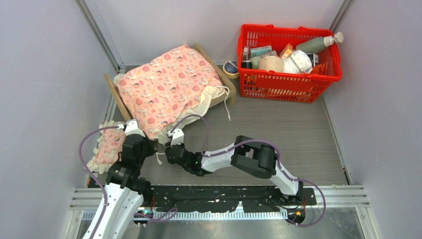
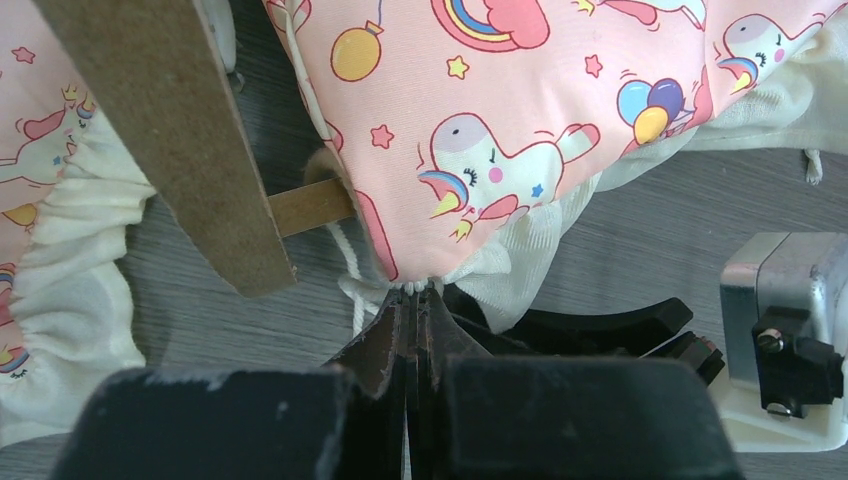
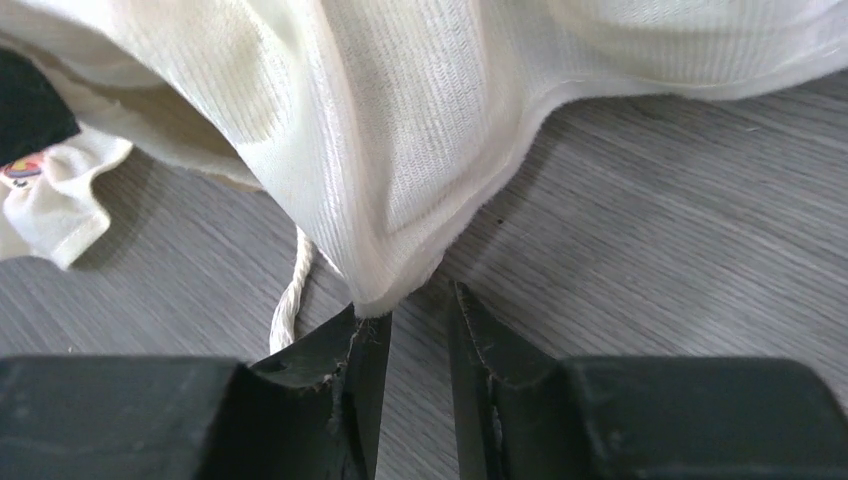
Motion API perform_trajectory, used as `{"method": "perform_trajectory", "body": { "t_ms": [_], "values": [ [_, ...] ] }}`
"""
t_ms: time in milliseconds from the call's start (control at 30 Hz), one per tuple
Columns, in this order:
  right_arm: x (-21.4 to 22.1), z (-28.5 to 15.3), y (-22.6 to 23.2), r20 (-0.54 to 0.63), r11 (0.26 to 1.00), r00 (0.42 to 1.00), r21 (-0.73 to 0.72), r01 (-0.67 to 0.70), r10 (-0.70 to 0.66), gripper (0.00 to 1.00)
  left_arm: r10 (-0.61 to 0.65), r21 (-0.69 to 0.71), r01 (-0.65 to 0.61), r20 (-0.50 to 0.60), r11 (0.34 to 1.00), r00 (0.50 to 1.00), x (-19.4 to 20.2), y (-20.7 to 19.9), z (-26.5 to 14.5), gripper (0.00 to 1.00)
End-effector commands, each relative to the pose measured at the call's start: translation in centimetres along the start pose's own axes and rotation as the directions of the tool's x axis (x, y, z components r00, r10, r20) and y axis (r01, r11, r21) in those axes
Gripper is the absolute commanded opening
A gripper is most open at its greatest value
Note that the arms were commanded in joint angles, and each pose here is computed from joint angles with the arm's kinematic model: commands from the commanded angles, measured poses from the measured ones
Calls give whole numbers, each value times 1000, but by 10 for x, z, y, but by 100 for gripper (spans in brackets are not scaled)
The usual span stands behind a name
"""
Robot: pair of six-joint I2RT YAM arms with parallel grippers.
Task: Set up the pet bed
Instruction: Tie the ropes to the bed frame.
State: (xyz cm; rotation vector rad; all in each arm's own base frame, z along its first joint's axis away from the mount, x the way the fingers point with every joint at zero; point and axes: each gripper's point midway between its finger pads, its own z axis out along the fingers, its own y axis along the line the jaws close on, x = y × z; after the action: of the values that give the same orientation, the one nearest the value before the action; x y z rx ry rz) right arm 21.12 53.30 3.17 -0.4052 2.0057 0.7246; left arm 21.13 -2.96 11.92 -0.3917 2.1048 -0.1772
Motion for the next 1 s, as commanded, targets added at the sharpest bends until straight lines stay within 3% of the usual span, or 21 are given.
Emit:
{"method": "perform_trajectory", "body": {
  "t_ms": [0, 233, 567, 767, 833, 867, 933, 967],
  "values": [
    [-26, 4, -4, 61, 997, 998, 79, -17, 12, 33, -20, 12, 19, 20, 1000, 1000, -4, -3, 0, 0],
    [-35, 14, 5, 88, 996, 996, 84, -41, 34, 39, -20, 4, 20, 27, 1000, 999, -5, -1, 0, 0],
    [-2, 21, 2, -31, 984, 999, 174, 35, -30, 38, -39, 4, 39, 21, 999, 999, -6, -3, 1, 0],
    [18, 23, -2, -96, 976, 994, 208, 71, -51, 28, -63, -8, 64, 41, 998, 997, -11, -2, -3, 0],
    [20, 21, -4, -102, 974, 993, 213, 73, -52, 20, -75, -8, 75, 34, 997, 997, -8, -2, -2, 0],
    [23, 20, -6, -107, 974, 993, 215, 77, -55, 11, -80, -6, 80, 29, 997, 996, -6, -2, -1, 0],
    [24, 18, -9, -97, 975, 992, 201, 93, -75, 6, -89, -5, 90, 22, 996, 996, -4, -2, 0, 0],
    [7, 18, 2, -35, 986, 998, 160, 53, -48, 6, -90, -5, 90, 22, 996, 996, -3, -2, 0, 0]
  ]
}}
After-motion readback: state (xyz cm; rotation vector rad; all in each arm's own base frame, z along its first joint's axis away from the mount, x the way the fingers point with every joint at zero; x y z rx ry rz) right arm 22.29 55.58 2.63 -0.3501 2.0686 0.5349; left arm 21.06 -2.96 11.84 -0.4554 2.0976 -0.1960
